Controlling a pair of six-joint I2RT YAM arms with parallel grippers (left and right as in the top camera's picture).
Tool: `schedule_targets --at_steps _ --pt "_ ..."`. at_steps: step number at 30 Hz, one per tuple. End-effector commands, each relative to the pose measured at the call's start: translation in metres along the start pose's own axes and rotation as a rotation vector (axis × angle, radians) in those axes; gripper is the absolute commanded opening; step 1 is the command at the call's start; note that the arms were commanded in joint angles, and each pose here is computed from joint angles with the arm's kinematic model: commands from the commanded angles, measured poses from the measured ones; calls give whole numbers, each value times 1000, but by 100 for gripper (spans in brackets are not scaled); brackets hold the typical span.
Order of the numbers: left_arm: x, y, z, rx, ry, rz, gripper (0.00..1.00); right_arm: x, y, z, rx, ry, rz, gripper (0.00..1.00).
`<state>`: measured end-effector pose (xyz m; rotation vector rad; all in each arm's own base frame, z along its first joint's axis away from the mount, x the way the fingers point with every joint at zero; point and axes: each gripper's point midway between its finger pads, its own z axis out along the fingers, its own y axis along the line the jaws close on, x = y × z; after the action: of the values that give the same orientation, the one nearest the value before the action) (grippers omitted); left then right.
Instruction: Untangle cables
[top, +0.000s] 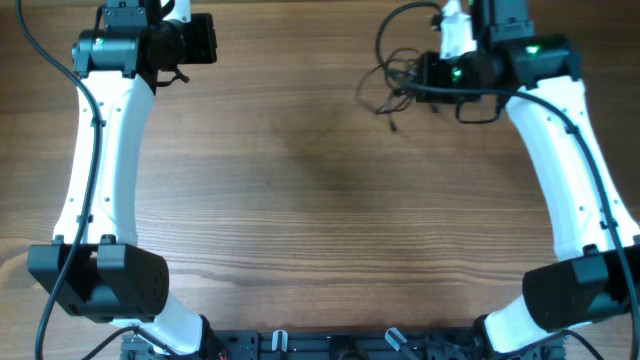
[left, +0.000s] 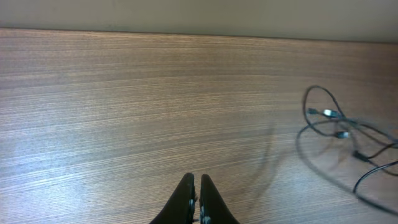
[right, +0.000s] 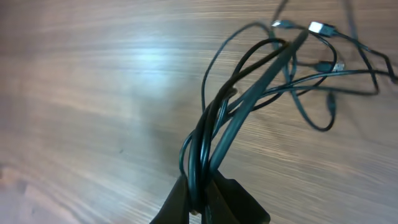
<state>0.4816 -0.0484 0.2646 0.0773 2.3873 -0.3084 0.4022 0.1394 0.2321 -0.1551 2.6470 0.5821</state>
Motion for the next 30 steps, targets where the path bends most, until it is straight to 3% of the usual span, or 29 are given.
schedule_targets --at_steps 1,5,18,25,30 --pt "-8 -7 -11 18 -34 6 6 1 23 -9 -84 -15 -73 5" --pt "-8 -12 -11 42 -37 8 6 8 48 -14 -237 7 -157 5" --pt "-8 -31 -12 153 -35 15 7 31 83 -21 -421 45 -384 5" --pt "-4 -59 -10 240 -19 42 7 42 90 -17 -408 90 -384 6" --pt "9 -95 4 295 25 93 9 38 64 -8 -241 103 -305 15"
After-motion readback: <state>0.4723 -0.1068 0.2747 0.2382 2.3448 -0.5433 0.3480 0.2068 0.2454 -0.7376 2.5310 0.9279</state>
